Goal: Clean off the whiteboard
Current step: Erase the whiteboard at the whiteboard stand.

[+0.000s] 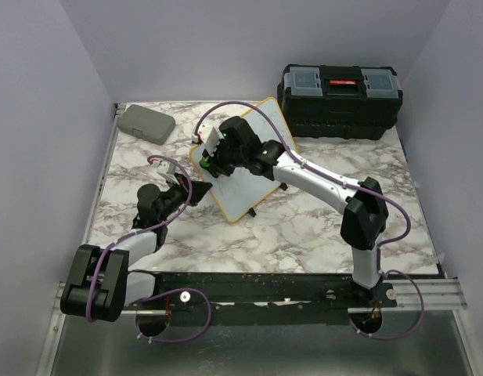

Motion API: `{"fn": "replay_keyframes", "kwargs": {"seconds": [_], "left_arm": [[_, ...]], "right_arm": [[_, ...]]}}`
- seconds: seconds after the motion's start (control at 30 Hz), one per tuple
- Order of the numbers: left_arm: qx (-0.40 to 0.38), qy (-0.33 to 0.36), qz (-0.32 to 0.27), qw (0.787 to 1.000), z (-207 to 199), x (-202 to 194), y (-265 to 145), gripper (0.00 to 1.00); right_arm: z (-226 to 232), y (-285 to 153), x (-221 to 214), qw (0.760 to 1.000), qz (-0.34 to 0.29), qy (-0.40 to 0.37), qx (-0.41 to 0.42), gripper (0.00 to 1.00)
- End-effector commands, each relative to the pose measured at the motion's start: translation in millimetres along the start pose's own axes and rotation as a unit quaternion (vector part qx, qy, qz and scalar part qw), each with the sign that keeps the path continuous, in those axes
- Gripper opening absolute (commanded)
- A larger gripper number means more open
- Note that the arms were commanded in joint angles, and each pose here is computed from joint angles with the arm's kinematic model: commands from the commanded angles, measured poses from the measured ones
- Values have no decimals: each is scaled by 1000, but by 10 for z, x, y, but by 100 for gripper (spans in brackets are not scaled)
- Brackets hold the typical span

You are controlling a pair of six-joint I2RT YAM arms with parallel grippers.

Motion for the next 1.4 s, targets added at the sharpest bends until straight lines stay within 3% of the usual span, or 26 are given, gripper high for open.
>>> {"fn": "replay_keyframes", "kwargs": {"seconds": [0.0, 0.27, 0.37, 0.5, 0.63, 0.7, 0.87, 1.17, 1.23, 1.37], "left_arm": [[-32, 41, 20, 998, -86, -30, 14, 0], [-33, 40, 20, 998, -86, -49, 2, 0], [-33, 41, 20, 998, -88, -46, -3, 0], [-32, 40, 21, 998, -83, -50, 2, 0], [-33, 39, 20, 998, -85, -50, 0, 0], [-32, 39, 19, 999, -86, -50, -2, 0], [-30, 38, 18, 999, -79, -48, -3, 0], [-30, 39, 16, 999, -90, -37, -7, 0], [-29, 39, 16, 999, -87, -38, -9, 0], [-31, 40, 17, 999, -89, -37, -1, 0]], "right_arm": [[327, 114, -236, 997, 37, -19, 62, 1], [-346, -6, -142, 993, 40, 25, -104, 1], [-466, -34, -82, 992, 28, 31, -119, 1], [-443, -32, 13, 995, 14, 32, -96, 1], [-171, -19, 117, 999, -13, 32, 14, 1], [-116, -56, 162, 998, -26, 42, 30, 1], [-376, -226, 249, 997, -43, 65, -21, 1], [-584, -54, -96, 987, 13, 105, -124, 1], [-501, -10, -141, 990, 19, 104, -98, 1], [-131, 11, -174, 997, 6, 74, 30, 1]]}}
Point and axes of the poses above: each gripper's point midway between its finger pads, its own y axis out along the fingers, its own z axis along the line the jaws close on, x = y × z, the point moved 4 cm from there along -y, back along the fingers, and after that the axes turned 10 degrees about -y, right-handed, at the moved point
